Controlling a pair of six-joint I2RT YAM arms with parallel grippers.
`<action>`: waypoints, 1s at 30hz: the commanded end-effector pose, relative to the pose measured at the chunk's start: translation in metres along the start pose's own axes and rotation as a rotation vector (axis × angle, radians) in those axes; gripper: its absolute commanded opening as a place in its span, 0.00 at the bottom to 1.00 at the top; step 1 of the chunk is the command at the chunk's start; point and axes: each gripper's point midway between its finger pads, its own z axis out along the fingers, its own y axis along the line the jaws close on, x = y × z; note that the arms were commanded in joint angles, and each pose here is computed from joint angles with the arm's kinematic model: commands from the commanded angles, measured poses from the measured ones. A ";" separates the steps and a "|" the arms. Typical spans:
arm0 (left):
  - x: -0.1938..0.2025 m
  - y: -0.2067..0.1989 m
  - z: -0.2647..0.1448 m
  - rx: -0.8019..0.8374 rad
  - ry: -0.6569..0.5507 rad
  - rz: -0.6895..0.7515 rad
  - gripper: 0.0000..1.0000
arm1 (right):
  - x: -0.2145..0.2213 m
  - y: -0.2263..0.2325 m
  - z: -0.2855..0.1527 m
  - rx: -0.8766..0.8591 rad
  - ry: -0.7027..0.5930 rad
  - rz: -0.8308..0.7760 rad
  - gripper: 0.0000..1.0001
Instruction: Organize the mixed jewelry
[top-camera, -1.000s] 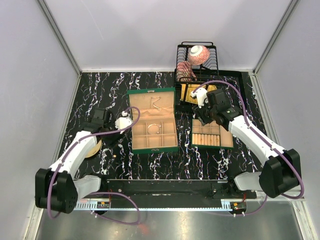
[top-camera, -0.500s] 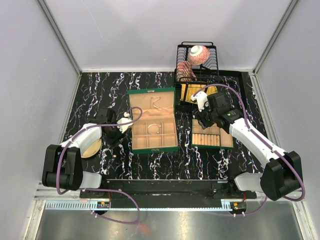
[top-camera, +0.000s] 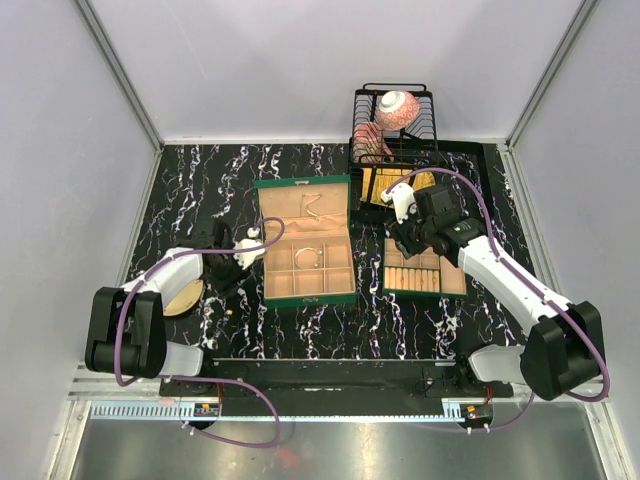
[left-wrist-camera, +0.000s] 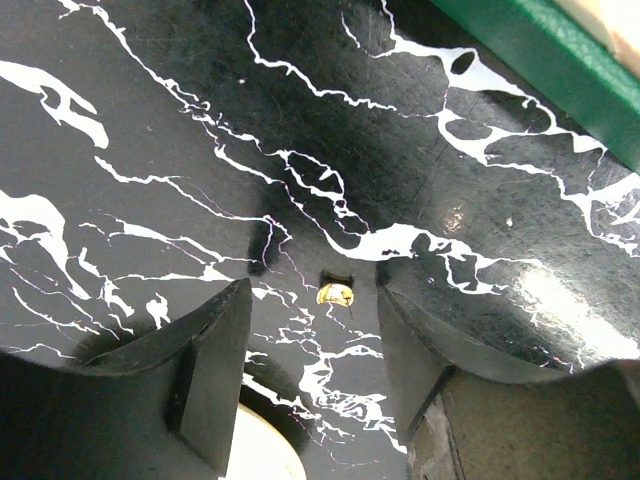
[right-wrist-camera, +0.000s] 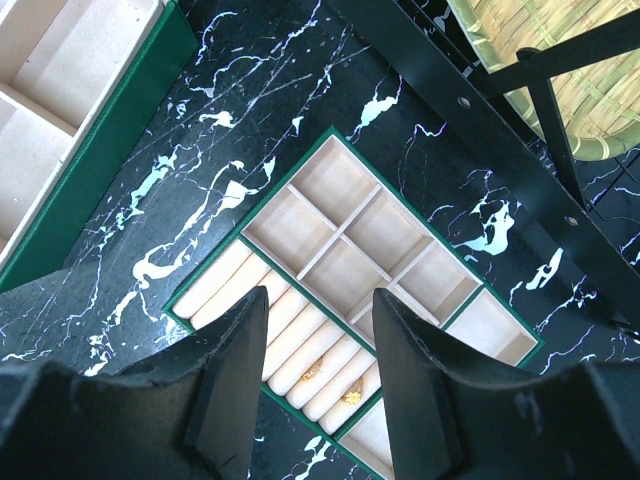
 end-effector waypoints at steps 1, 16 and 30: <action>-0.002 -0.002 0.005 0.026 -0.026 0.015 0.56 | -0.006 -0.004 0.001 0.010 -0.017 -0.002 0.52; 0.006 -0.014 0.011 0.087 -0.011 0.020 0.38 | -0.003 -0.005 0.004 0.019 -0.004 -0.003 0.52; 0.008 -0.019 0.003 0.098 -0.009 0.031 0.18 | 0.000 -0.006 0.007 0.025 0.009 -0.002 0.51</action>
